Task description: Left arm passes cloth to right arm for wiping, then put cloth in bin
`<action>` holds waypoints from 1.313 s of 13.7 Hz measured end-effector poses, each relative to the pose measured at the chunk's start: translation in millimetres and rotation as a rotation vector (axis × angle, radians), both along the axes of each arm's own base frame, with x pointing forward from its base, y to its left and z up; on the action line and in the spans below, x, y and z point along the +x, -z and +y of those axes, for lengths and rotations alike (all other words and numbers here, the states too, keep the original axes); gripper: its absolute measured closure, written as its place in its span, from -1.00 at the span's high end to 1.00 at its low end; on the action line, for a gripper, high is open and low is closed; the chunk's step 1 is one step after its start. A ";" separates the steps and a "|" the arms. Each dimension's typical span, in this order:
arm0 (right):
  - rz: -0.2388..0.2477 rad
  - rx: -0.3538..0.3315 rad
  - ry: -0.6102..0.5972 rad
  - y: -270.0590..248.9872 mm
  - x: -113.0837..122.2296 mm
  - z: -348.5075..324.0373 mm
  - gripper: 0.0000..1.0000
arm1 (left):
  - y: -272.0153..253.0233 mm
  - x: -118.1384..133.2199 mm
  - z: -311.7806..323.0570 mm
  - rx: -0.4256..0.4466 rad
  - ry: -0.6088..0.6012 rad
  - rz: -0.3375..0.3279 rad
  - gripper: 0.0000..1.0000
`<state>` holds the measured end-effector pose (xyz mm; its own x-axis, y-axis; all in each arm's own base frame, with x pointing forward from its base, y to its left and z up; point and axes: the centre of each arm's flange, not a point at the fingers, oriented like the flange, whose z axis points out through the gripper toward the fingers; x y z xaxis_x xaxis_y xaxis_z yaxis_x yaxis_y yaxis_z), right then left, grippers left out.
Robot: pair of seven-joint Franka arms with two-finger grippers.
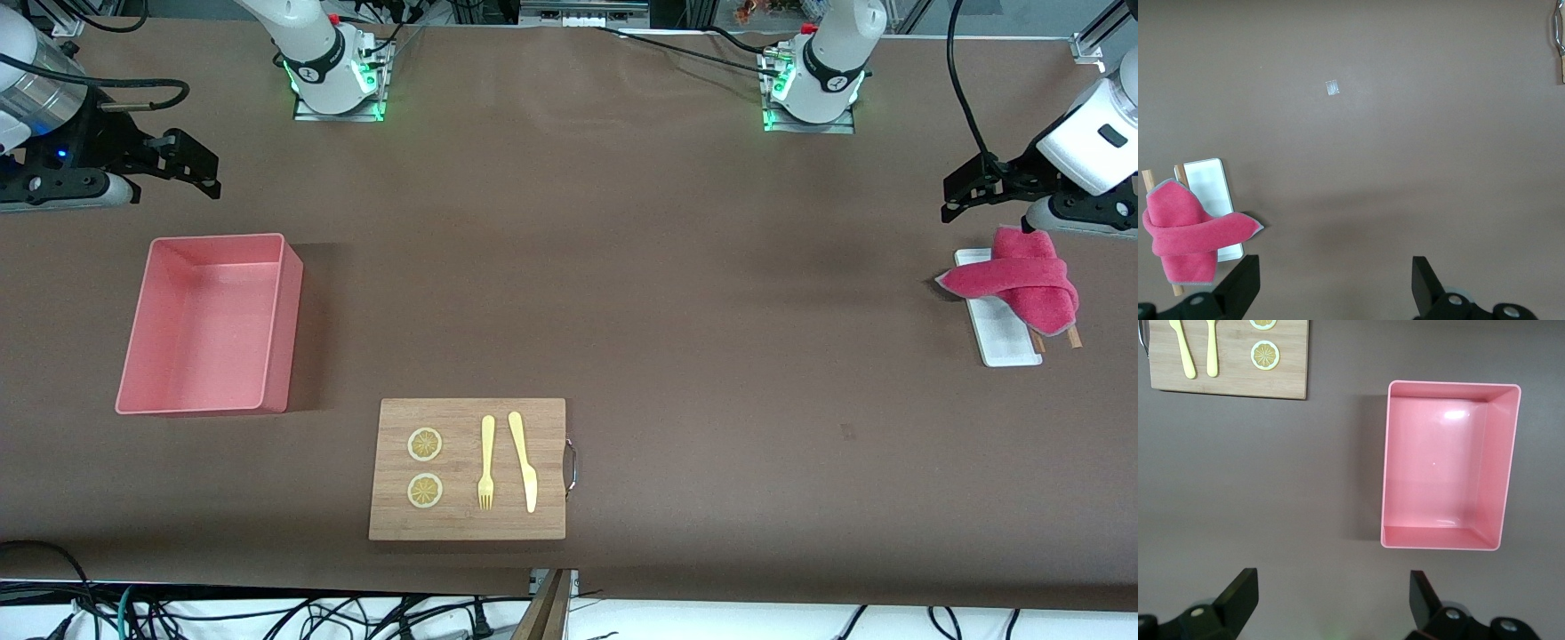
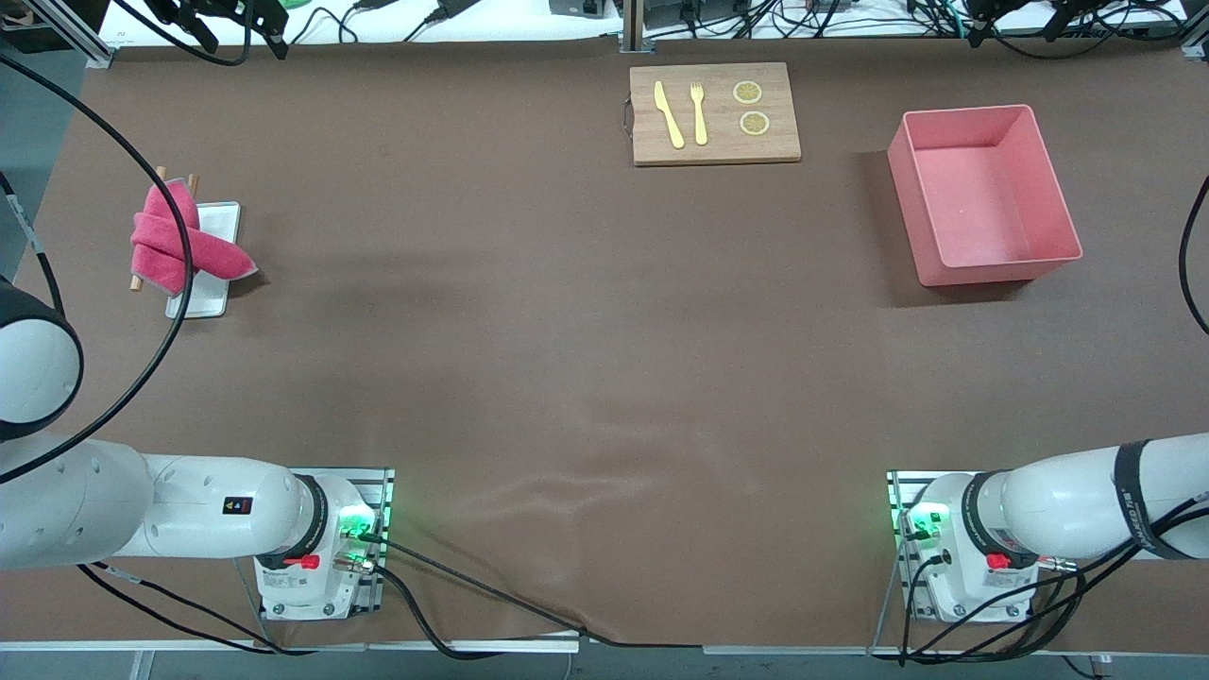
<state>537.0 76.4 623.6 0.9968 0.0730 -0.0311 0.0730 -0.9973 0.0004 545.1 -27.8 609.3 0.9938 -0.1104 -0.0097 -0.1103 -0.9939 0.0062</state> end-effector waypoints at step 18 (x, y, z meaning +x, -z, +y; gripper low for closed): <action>0.000 0.000 0.000 0.0 0.0 0.0 1.00 | 6.0 -4.6 -0.1 0.002 0.000 0.044 1.00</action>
<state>537.1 76.3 623.7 0.9969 0.0729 -0.0310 0.0730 -0.9973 0.0003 540.5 -27.9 603.3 0.9924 -0.1102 -0.0539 -0.1099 -0.9939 0.0089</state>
